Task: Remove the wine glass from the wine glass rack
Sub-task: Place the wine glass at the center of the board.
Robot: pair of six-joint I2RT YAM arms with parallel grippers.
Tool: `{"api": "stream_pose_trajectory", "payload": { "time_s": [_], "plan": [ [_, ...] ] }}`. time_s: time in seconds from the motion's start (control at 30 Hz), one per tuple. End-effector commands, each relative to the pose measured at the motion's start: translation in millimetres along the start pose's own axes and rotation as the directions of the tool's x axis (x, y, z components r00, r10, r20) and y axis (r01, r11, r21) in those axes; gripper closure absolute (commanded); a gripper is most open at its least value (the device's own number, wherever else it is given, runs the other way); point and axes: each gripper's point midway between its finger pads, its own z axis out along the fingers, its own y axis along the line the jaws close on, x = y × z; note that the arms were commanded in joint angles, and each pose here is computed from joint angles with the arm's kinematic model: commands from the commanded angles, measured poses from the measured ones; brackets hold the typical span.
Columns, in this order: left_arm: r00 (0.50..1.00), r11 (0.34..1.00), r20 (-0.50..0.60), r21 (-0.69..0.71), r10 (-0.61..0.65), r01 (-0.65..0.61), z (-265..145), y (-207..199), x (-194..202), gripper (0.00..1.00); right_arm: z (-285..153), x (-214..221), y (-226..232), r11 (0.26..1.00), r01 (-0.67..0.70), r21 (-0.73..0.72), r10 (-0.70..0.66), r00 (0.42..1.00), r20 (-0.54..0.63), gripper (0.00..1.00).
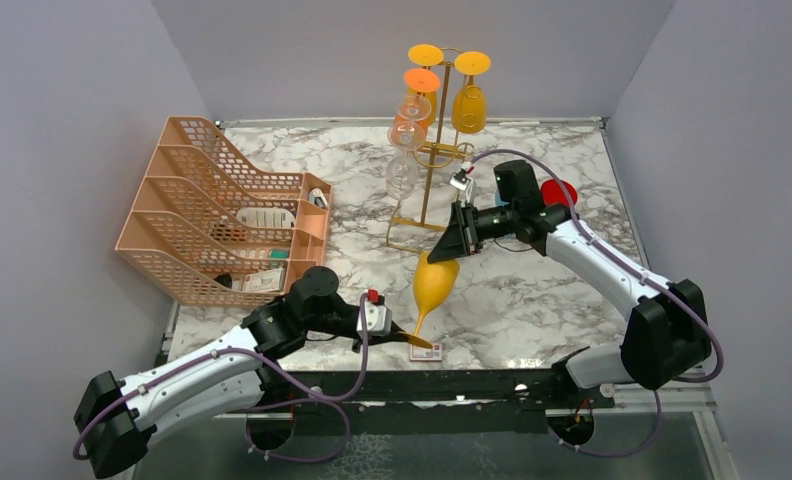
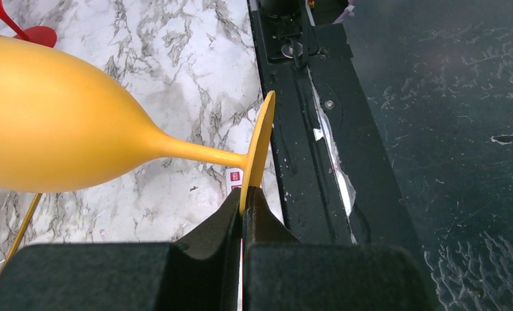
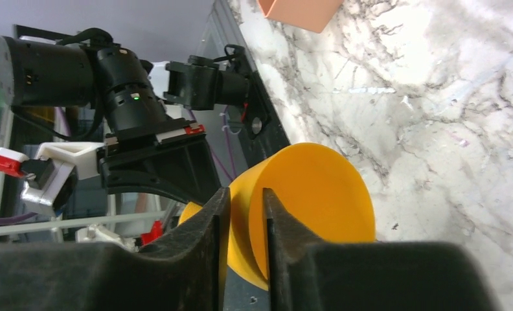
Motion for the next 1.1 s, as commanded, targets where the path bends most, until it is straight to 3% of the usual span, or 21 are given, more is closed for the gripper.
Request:
{"api": "stream_pose_trajectory", "payload": {
  "time_s": [0.0,0.1,0.27,0.3,0.4,0.47,0.73,0.87,0.93,0.97,1.07],
  "plan": [
    [1.000,1.000,-0.020,-0.021,0.007,-0.007,-0.8,2.6,7.5,1.00,-5.6,-1.1,-1.5,0.998,0.006,0.060,-0.009,0.999,0.047,0.81],
    [0.999,1.000,-0.031,-0.018,-0.005,0.005,-0.2,2.1,10.9,1.00,-6.9,-2.1,-1.1,0.998,0.006,0.063,-0.010,0.997,0.072,0.99],
    [0.999,1.000,-0.041,-0.016,-0.013,0.012,1.7,3.6,12.2,0.99,-9.0,-2.4,13.3,0.999,0.038,0.003,-0.038,0.995,0.089,0.99],
    [0.999,1.000,-0.045,-0.016,-0.019,0.019,2.1,4.0,13.2,0.94,-9.5,-2.4,14.2,0.999,0.041,0.003,-0.041,0.995,0.094,0.99],
    [0.998,0.999,-0.050,-0.022,-0.044,0.043,3.3,5.2,13.6,0.63,-11.4,-2.9,16.5,0.999,0.053,0.008,-0.054,0.993,0.109,0.99],
    [0.997,0.998,-0.053,-0.024,-0.062,0.060,3.9,6.0,13.1,0.53,-12.5,-4.0,16.2,0.998,0.056,0.021,-0.059,0.991,0.121,0.99],
    [0.992,0.992,-0.072,-0.076,-0.106,0.100,5.0,15.1,15.6,0.35,-16.9,-9.0,8.9,0.994,0.042,0.100,-0.059,0.984,0.170,0.99],
    [0.989,0.971,-0.054,-0.206,-0.136,0.122,1.3,36.3,12.4,0.21,-19.6,-10.8,2.8,0.988,0.034,0.148,-0.061,0.981,0.186,0.99],
    [0.986,0.941,-0.031,-0.304,-0.163,0.146,-3.8,51.6,9.5,0.13,-21.1,-11.4,-1.1,0.984,0.030,0.178,-0.065,0.979,0.196,0.99],
    [0.983,0.920,-0.019,-0.357,-0.182,0.163,-7.6,59.6,8.6,0.03,-22.6,-12.4,-2.6,0.980,0.030,0.194,-0.071,0.976,0.205,0.99],
    [0.961,0.796,0.015,-0.557,-0.276,0.238,-25.8,88.4,16.4,0.01,-27.7,-14.9,-9.1,0.967,0.026,0.252,-0.087,0.968,0.234,0.99]
  ]
}}
